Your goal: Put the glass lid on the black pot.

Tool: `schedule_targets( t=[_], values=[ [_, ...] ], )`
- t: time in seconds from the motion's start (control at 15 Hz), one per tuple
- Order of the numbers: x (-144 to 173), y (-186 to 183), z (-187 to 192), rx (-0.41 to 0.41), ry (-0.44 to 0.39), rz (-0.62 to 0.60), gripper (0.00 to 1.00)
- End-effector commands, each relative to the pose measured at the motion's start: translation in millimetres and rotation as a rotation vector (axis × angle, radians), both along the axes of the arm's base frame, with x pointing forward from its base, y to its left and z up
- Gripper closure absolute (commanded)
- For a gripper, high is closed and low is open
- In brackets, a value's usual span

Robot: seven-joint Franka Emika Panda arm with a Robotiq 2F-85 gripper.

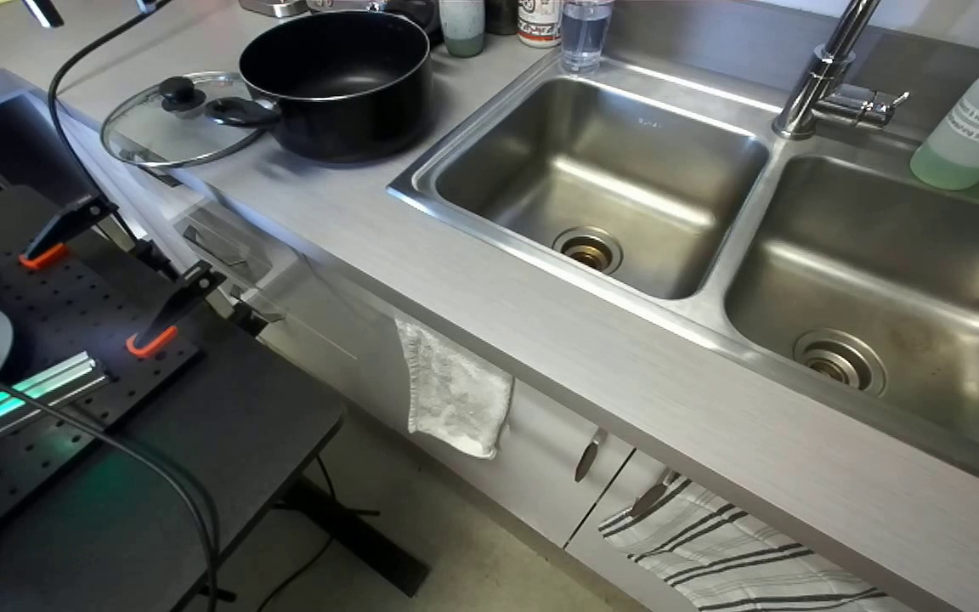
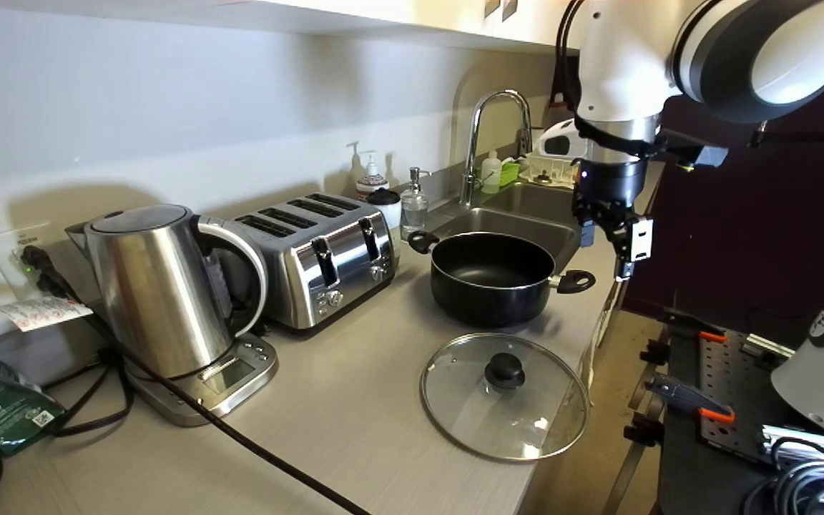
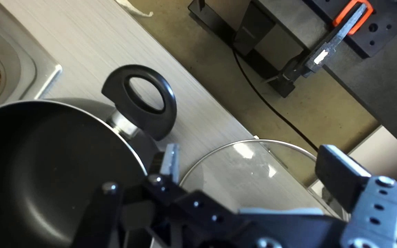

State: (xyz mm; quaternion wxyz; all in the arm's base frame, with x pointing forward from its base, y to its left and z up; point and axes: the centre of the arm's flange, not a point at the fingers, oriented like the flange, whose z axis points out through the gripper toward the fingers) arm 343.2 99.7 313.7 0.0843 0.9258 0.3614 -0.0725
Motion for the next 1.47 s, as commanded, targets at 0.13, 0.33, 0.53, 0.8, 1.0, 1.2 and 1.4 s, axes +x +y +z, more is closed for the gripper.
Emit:
schedule_targets(
  t=[0.13, 0.33, 0.53, 0.8, 1.0, 1.2, 1.4],
  values=[
    [16.0, 32.8, -45.4, -0.004, 0.075, 0.168, 0.00],
    [24.9, 49.6, -66.3, -0.006, 0.095, 0.238, 0.00],
    [34.9, 66.8, -84.5, -0.001, 0.107, 0.312, 0.00],
    [44.5, 90.4, -107.6, -0.011, 0.103, 0.392, 0.00],
    [54.2, 104.5, -124.4, -0.014, 0.089, 0.458, 0.00],
    [59.7, 113.6, -135.6, -0.016, 0.089, 0.506, 0.00],
    [65.5, 120.2, -145.5, 0.006, 0.089, 0.539, 0.00]
  ],
)
